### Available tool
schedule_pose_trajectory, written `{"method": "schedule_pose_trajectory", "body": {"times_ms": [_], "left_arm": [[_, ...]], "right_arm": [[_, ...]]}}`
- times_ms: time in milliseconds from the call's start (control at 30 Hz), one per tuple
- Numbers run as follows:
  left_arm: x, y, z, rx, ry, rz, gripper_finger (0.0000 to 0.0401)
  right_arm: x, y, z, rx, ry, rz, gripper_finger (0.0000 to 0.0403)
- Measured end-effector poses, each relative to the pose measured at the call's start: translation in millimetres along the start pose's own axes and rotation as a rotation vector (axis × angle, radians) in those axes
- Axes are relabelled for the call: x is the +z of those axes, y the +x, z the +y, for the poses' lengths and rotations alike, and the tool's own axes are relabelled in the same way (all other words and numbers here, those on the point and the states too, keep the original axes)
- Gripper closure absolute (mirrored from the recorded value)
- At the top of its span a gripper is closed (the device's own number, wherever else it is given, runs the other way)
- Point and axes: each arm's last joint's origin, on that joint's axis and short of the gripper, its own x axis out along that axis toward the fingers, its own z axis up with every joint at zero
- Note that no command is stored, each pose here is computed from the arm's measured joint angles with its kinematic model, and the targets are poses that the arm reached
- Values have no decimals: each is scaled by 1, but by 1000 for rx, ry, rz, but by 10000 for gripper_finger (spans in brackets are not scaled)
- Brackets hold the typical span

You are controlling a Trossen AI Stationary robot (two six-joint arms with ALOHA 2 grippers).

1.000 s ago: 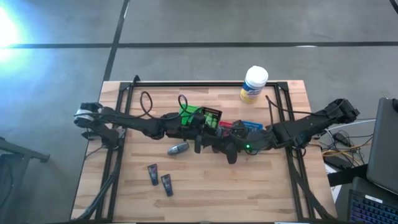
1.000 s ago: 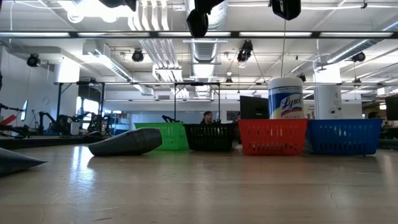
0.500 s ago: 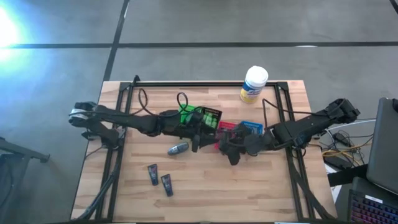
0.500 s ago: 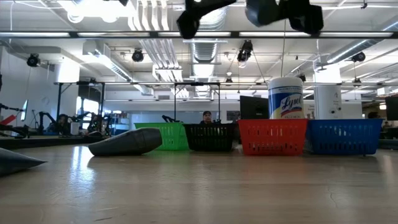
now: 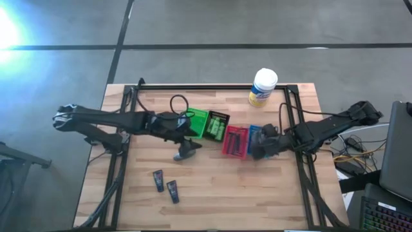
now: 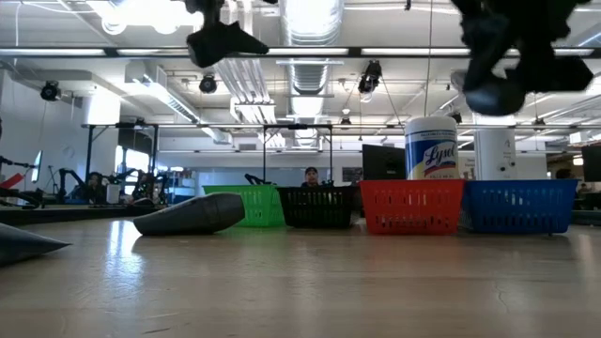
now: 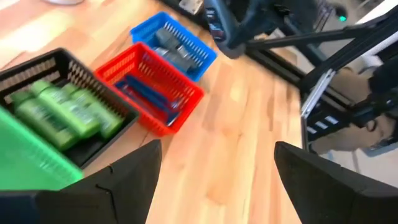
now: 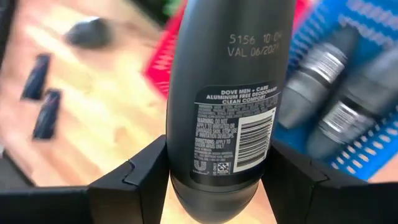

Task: Pick & Place Travel size toiletries
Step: Put the deodorant into the blue bin

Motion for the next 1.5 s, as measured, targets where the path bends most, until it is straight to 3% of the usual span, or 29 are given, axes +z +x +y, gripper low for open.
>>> {"method": "schedule_pose_trajectory", "body": {"times_ms": [167, 400, 667, 933, 1100, 1267, 1500], "left_arm": [[-6, -11, 4, 56, -2, 58, 85], [-18, -15, 12, 143, -31, 183, 85], [-25, -17, 16, 190, -33, 253, 85], [-40, -13, 26, 244, -15, 319, 85], [-64, 0, 41, 273, -16, 376, 85], [-81, 19, 50, 218, -14, 370, 85], [-102, 45, 62, 239, 90, 457, 85]], "right_arm": [[-7, 26, -37, -10, 161, 37, 195], [-15, 43, -61, -49, 280, 11, 183], [-13, 44, -64, -66, 286, -47, 138], [-14, 44, -68, -112, 286, -58, 117], [-12, 40, -63, -91, 235, -59, 103], [-9, 30, -54, -85, 187, -63, 85], [-3, 9, -53, -213, 155, -59, 50]]}}
